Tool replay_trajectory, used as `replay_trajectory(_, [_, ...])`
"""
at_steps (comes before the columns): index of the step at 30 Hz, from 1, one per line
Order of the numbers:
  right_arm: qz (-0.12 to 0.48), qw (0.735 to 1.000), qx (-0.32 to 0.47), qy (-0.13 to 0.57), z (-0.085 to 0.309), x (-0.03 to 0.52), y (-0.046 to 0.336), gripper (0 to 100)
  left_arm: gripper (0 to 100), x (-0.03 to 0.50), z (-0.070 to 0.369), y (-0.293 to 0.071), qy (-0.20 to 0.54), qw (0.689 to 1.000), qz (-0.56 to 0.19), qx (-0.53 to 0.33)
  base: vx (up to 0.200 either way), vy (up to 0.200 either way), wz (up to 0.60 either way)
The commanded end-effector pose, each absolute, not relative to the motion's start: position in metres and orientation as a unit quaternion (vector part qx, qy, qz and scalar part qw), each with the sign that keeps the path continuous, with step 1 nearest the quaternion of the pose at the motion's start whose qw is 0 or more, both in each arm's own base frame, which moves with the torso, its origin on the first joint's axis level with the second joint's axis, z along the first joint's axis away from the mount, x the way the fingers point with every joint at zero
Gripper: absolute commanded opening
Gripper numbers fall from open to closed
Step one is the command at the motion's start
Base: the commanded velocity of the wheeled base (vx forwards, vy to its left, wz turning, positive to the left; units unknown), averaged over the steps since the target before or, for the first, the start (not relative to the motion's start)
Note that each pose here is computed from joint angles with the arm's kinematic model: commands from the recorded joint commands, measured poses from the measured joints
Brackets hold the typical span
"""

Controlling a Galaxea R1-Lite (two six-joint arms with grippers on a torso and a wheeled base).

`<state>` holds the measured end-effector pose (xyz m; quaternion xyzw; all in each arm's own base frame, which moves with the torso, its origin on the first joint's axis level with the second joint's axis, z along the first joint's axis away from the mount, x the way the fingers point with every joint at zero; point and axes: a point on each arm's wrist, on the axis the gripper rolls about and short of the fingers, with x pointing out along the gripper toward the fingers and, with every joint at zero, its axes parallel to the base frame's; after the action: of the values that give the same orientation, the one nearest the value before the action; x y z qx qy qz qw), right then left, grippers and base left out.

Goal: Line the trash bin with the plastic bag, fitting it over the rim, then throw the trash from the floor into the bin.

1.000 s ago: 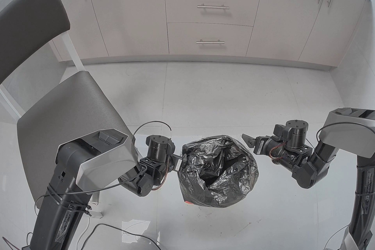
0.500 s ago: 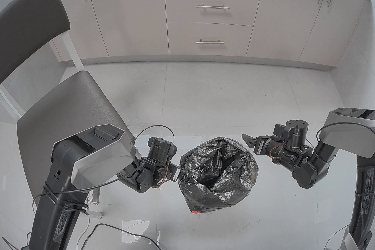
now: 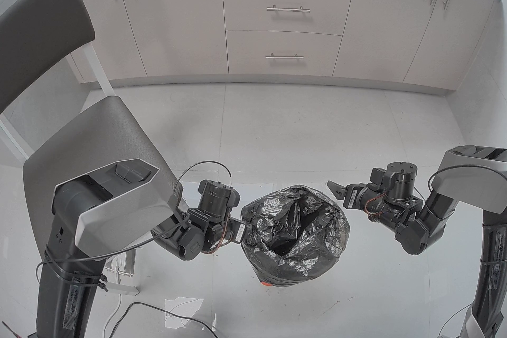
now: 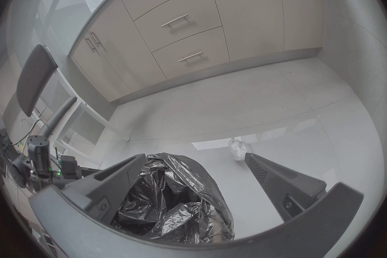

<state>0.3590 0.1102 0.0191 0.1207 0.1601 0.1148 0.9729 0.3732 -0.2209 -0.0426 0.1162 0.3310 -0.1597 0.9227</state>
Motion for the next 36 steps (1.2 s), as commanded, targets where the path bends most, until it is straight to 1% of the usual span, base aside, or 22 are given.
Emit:
replay_trajectory(1, [0.116,0.973,0.12,0.16,0.02,0.358,0.111,100,100,0.329,-0.009,-0.23,0.334,0.917,-0.193,0.106,0.0,0.0,0.0])
replay_trajectory(6, [0.116,0.973,0.12,0.16,0.02,0.358,0.111,100,100,0.295,-0.009,-0.235,0.359,0.901,-0.221,0.098,0.0,0.0,0.0])
replay_trajectory(9, [0.116,0.973,0.12,0.16,0.02,0.358,0.111,100,100,0.285,-0.012,-0.238,0.359,0.9,-0.228,0.093,0.0,0.0,0.0])
replay_trajectory(15, [0.116,0.973,0.121,0.159,0.02,0.358,0.111,100,100,0.282,-0.018,-0.242,0.357,0.9,-0.234,0.092,0.0,0.0,0.0])
replay_trajectory(21, [0.116,0.973,0.12,0.16,0.02,0.358,0.111,100,100,0.273,-0.029,-0.252,0.365,0.891,-0.248,0.105,0.0,0.0,0.0])
replay_trajectory(22, [0.116,0.973,0.121,0.16,0.02,0.358,0.111,100,100,0.271,-0.038,-0.257,0.369,0.887,-0.252,0.115,0.0,0.0,0.0])
replay_trajectory(30, [0.116,0.973,0.121,0.16,0.02,0.358,0.111,100,100,0.276,-0.05,-0.272,0.362,0.878,-0.273,0.154,0.0,0.0,0.0])
replay_trajectory(36, [0.116,0.973,0.121,0.161,0.019,0.358,0.111,100,100,0.285,-0.058,-0.282,0.372,0.874,-0.27,0.159,0.0,0.0,0.0])
